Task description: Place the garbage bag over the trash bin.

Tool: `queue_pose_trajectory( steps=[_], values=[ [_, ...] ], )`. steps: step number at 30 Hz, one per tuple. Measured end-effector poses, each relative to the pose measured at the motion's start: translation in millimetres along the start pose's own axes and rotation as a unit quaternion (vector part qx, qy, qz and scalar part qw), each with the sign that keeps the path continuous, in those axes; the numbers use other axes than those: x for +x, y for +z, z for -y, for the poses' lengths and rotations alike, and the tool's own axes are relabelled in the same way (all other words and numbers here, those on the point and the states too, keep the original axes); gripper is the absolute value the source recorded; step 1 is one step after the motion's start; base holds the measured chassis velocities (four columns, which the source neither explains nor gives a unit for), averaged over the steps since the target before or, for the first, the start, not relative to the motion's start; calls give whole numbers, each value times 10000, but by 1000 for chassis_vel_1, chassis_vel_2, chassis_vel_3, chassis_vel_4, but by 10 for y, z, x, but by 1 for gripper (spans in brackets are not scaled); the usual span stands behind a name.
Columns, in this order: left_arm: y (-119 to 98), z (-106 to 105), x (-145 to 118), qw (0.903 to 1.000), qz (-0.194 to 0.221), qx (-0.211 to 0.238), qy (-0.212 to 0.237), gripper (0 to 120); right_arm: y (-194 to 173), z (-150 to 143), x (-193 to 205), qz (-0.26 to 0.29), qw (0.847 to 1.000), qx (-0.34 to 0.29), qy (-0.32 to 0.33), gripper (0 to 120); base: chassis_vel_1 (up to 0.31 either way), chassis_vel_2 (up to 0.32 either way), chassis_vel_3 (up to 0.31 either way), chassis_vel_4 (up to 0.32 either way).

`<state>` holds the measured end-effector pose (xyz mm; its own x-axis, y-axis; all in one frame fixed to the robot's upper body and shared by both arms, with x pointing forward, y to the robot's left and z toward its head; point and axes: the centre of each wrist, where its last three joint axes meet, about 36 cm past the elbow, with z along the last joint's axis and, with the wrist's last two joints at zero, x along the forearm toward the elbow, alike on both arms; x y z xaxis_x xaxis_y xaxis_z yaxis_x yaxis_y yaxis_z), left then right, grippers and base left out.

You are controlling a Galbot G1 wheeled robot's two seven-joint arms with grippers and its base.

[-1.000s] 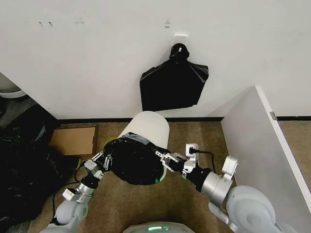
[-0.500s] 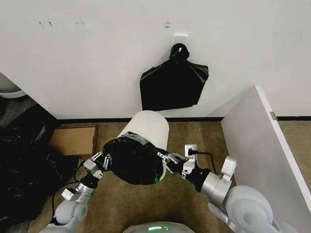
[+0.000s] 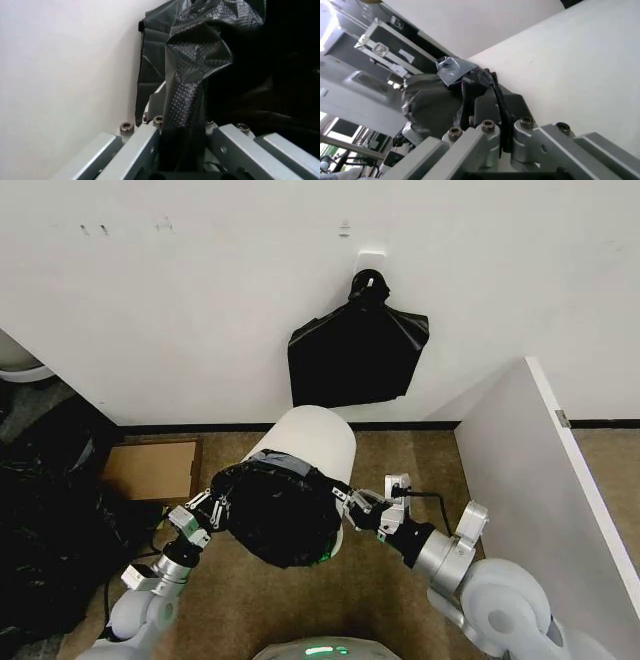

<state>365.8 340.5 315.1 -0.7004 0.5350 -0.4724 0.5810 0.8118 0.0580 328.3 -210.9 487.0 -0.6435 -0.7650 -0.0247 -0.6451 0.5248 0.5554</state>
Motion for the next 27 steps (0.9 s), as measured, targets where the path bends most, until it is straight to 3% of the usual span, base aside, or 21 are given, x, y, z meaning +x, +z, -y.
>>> queue_pose_trajectory(
  steps=[5, 12, 21, 24, 27],
  values=[
    [4, -37, 15, 10000, -12, 55, -74, 0, 46, 129, 15, 111, 9997, 44, -212, 0, 0, 0, 0, 0],
    [-83, -52, -34, 9987, 41, 447, -228, 0, 214, 478, 36, 529, 9946, 700, -552, 0, 0, 0, 0, 0],
    [-150, -84, -71, 9982, 61, 557, -191, 0, 294, 564, 8, 996, 9908, 795, -460, 0, 0, 0, 0, 0],
    [-141, -48, -91, 9961, 5, 663, -586, 0, 338, 530, 12, 1242, 9886, 759, -385, 0, 0, 0, 0, 0],
    [-129, -19, -93, 9943, -36, 757, -752, 0, 381, 524, 25, 1346, 9862, 851, -452, 8, 0, 0, 0, 0]
  ],
)
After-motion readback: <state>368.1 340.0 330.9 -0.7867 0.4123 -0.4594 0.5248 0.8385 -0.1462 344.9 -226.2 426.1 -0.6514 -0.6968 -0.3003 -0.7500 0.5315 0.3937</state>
